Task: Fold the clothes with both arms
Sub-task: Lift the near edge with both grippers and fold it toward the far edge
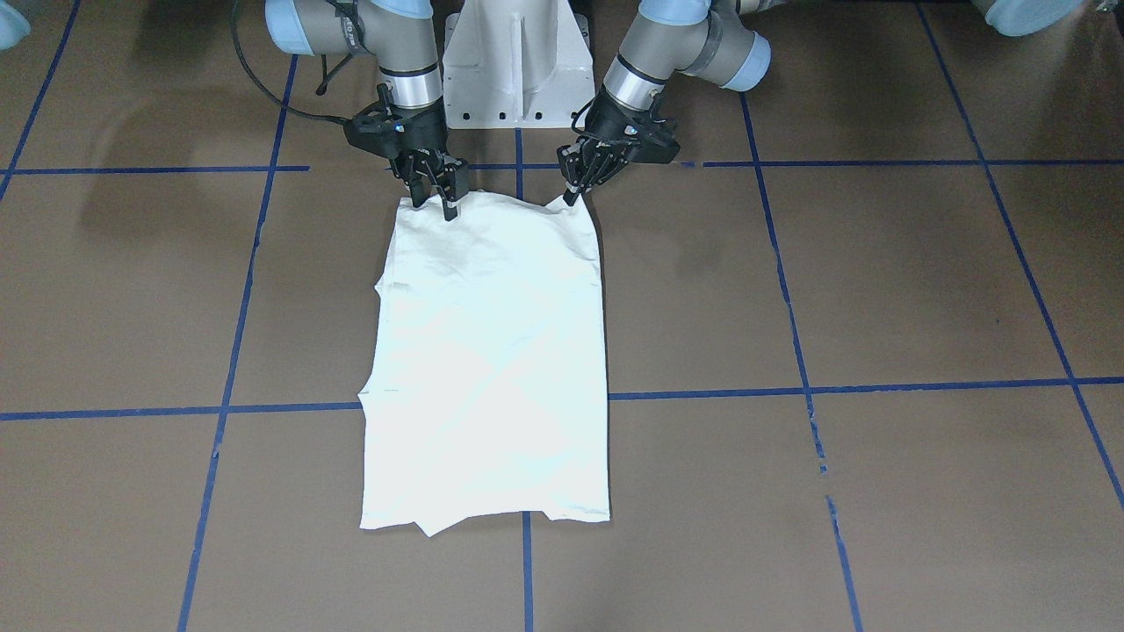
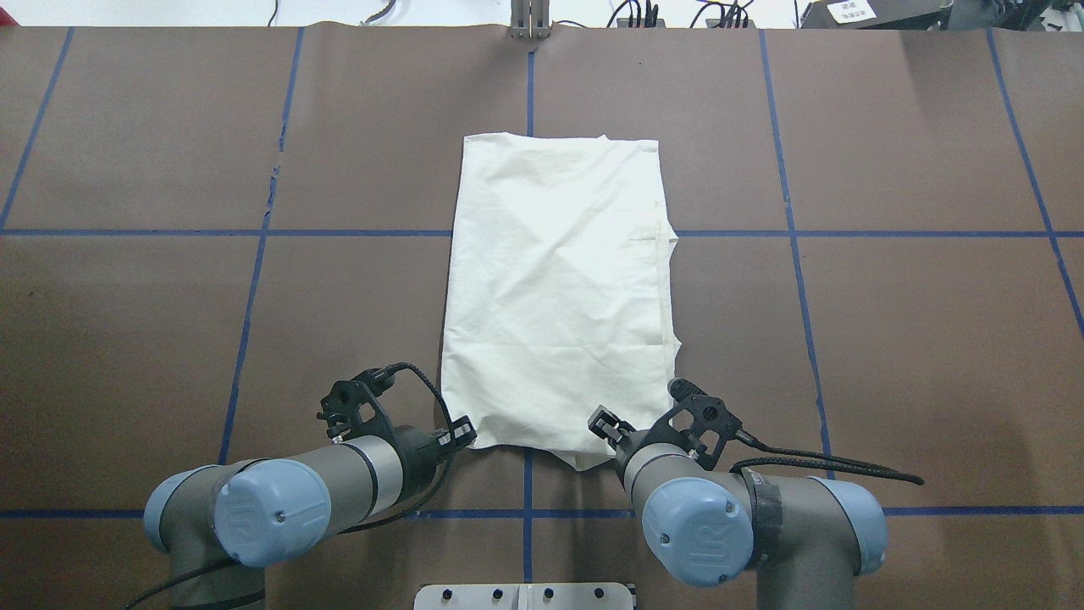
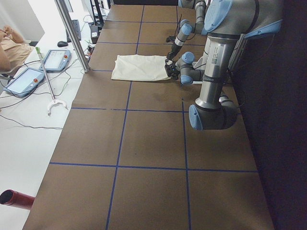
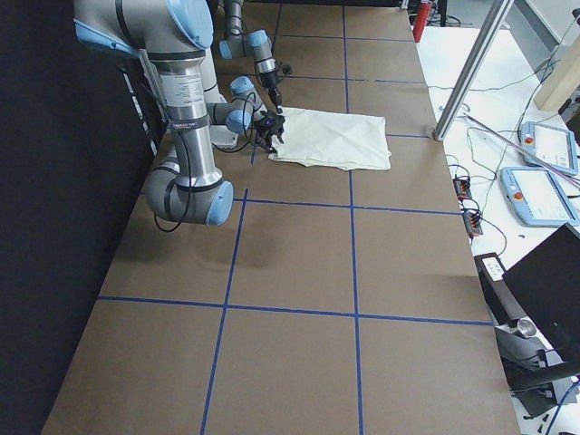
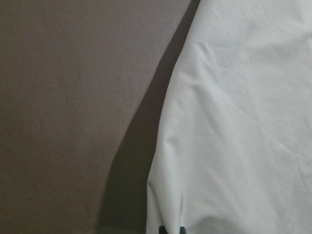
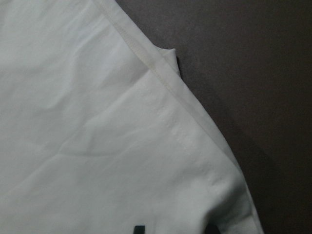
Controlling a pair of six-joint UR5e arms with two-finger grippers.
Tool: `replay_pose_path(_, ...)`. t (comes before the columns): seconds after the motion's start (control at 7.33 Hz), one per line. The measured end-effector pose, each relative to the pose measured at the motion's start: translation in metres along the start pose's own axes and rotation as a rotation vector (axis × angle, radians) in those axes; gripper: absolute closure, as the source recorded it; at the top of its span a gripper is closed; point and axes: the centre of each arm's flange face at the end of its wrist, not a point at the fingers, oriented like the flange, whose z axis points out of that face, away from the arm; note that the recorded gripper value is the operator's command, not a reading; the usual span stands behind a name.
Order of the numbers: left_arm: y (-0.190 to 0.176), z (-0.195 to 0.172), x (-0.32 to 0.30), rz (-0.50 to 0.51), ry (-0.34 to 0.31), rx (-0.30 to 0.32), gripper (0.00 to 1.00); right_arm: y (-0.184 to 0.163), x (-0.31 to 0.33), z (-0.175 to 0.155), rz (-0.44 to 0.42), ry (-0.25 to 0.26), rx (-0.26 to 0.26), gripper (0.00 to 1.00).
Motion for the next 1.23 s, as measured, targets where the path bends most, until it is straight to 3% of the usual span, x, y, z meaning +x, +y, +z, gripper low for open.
replay_pose_path(0.27, 0.001, 0.0, 0.002, 0.0, 0.003, -0.001, 1.0, 0.0, -0.003, 0.0, 0.025, -0.003, 0.002, 0.76)
replay_pose_path(0.41, 0.001, -0.001, 0.002, -0.001, 0.004, -0.001, 1.0, -0.001, -0.004, 0.001, 0.031, -0.004, 0.003, 1.0)
replay_pose_path(0.82, 0.001, -0.006, 0.009, 0.012, 0.016, -0.009, 1.0, -0.01, -0.015, -0.008, 0.054, -0.027, 0.004, 1.0)
replay_pose_path(1.23, 0.004, -0.089, 0.056, 0.088, 0.031, -0.054, 1.0, -0.029, -0.026, -0.07, 0.081, -0.096, -0.044, 1.0)
